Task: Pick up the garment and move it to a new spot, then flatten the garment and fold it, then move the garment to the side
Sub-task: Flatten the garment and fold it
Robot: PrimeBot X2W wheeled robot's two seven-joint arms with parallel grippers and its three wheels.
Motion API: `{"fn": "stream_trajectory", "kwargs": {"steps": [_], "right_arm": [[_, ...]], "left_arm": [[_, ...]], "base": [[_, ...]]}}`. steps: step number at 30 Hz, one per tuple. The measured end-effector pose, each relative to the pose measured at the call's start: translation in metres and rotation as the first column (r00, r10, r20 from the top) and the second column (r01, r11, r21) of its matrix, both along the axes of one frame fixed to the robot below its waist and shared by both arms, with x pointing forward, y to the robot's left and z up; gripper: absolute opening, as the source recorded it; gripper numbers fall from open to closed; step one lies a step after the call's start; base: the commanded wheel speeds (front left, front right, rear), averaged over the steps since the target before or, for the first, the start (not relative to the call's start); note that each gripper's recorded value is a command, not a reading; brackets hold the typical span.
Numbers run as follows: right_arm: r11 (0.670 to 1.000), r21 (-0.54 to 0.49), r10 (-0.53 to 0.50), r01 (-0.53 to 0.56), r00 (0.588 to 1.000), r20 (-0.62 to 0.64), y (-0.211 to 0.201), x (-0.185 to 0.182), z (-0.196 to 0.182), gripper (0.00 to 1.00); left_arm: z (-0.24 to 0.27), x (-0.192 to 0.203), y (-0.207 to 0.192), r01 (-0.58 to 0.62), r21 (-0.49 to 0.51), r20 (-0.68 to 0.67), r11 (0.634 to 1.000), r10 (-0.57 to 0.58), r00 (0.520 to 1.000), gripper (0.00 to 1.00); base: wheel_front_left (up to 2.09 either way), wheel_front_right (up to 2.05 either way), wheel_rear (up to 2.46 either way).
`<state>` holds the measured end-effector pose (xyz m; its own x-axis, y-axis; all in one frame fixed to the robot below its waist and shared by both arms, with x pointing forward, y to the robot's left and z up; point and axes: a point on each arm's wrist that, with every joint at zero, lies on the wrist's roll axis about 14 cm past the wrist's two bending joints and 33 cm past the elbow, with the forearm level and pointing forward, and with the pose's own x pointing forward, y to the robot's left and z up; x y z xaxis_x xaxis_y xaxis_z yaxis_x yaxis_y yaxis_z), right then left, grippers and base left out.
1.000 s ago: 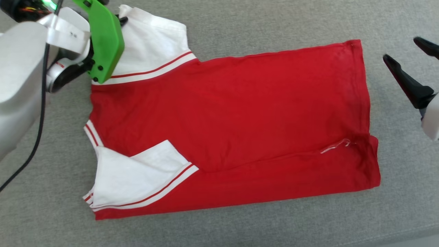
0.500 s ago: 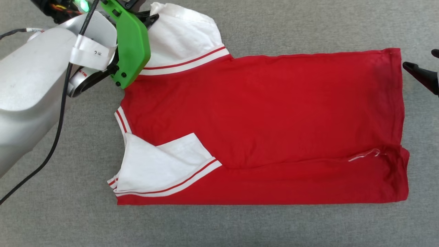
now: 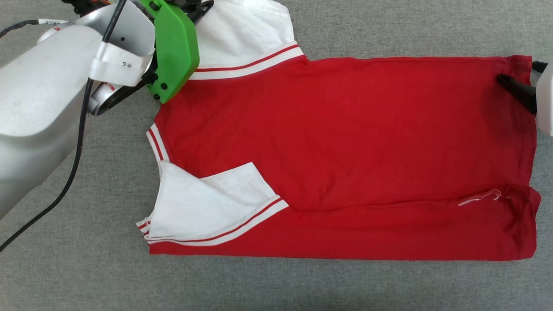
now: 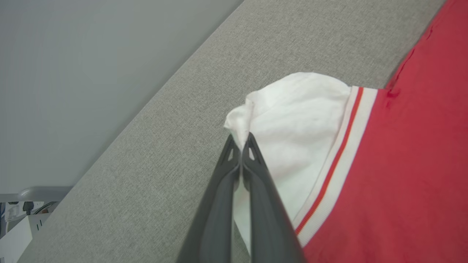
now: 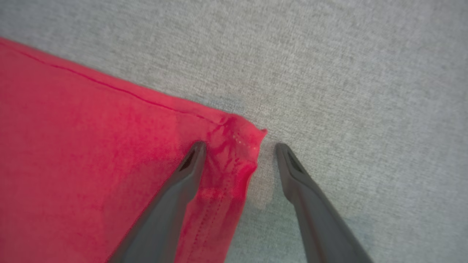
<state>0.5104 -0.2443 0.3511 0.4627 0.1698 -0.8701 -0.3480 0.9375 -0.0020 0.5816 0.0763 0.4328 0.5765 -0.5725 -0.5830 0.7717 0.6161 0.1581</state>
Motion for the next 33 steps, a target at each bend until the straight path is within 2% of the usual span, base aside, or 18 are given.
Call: {"fn": "stream_trajectory", "kwargs": {"steps": [2,3,4,7,8,11,17,27,33], "right_arm": [[1.0,0.001,0.006,-0.006,1.0,0.004,0.0,-0.002,-0.001,1.0],[1.0,-0.001,0.01,-0.01,1.0,0.013,0.0,-0.002,-0.001,0.22],[1.0,0.0,0.013,-0.013,1.0,0.022,0.0,-0.002,0.0,0.0],[1.0,0.014,0.018,-0.018,0.998,0.053,0.003,-0.001,0.003,0.0],[0.999,0.038,0.021,-0.027,0.99,0.136,0.008,0.004,0.016,0.0],[0.997,0.069,0.02,-0.037,0.974,0.225,0.012,0.004,0.034,0.0],[0.993,0.107,0.004,-0.046,0.932,0.363,0.009,-0.013,0.069,0.0],[0.988,0.146,-0.017,-0.054,0.895,0.447,0.006,-0.052,0.093,0.0],[0.983,0.175,-0.034,-0.047,0.901,0.433,0.007,-0.084,0.09,0.0]], "left_arm": [[0.0,0.001,0.001,-0.003,0.003,0.002,1.0,0.003,1.0,0.0],[0.0,0.001,0.002,-0.004,0.004,0.004,1.0,0.004,1.0,0.0],[0.0,0.001,0.003,-0.006,0.007,0.004,1.0,0.006,1.0,0.0],[0.004,0.0,0.003,-0.005,0.007,0.011,1.0,0.005,1.0,0.0],[0.016,-0.001,0.004,-0.012,-0.005,0.045,1.0,0.012,0.999,0.0],[0.027,-0.01,0.01,-0.025,-0.015,0.073,1.0,0.026,0.997,0.0],[0.043,-0.047,0.022,-0.043,-0.028,0.098,0.999,0.045,0.994,0.0],[0.047,-0.116,0.036,-0.101,-0.069,0.074,0.993,0.106,0.992,0.0],[0.032,-0.159,0.041,-0.154,-0.088,0.0,0.984,0.154,0.988,0.0]], "base": [[0.0,0.0,0.0],[0.0,0.0,0.0],[0.0,0.0,0.0],[0.0,0.0,0.0],[0.0,0.0,0.0],[0.0,0.0,0.0],[0.0,0.0,0.0],[0.0,0.0,0.0],[0.0,0.0,0.0]]}}
